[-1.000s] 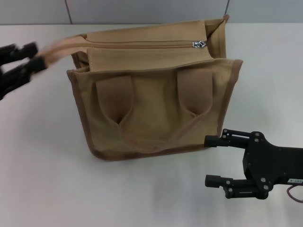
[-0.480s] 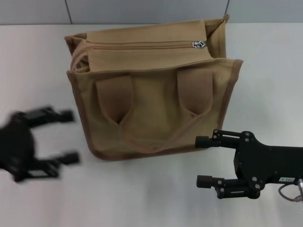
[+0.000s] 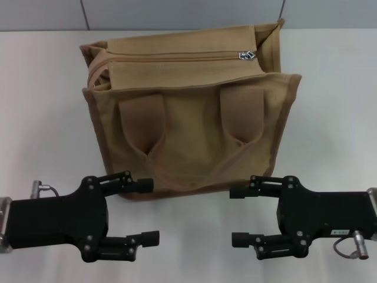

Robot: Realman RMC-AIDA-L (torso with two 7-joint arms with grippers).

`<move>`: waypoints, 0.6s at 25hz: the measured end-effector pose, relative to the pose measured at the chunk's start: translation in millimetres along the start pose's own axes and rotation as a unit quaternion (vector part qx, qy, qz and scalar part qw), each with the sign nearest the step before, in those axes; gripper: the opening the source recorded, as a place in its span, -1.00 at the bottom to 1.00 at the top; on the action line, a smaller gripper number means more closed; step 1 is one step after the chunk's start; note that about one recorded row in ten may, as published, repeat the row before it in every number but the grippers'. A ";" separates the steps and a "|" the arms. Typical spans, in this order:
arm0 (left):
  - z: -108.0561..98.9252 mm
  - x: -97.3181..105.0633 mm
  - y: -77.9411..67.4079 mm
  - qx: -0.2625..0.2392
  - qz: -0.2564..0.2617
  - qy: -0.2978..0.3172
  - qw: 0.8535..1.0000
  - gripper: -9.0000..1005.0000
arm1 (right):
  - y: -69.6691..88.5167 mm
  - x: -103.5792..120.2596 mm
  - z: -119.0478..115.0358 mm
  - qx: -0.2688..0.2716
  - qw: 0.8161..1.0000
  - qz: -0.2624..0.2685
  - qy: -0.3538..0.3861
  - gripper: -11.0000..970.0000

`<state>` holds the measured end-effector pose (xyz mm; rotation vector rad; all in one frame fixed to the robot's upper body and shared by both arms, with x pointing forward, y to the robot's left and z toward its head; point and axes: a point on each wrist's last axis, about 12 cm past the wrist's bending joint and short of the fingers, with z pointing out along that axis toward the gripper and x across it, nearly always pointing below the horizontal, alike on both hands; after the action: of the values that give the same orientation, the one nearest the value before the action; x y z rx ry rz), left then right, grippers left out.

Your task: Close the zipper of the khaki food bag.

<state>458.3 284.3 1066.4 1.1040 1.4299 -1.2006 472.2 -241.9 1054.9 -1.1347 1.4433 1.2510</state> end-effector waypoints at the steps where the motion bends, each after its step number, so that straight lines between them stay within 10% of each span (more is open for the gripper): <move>1: 0.9 1.8 -0.7 -0.002 0.002 0.000 1.000 0.66 | -0.2 1.3 2.1 -0.001 1.000 0.001 0.002 0.59; 15: 1.3 8.2 -4.0 0.002 -0.010 0.017 1.000 0.66 | -1.4 2.6 3.6 0.006 1.000 0.002 0.002 0.59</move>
<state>453.1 283.1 1058.8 1.1198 1.4674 -1.2038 473.2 -238.6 1051.7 -1.1288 1.4545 1.2418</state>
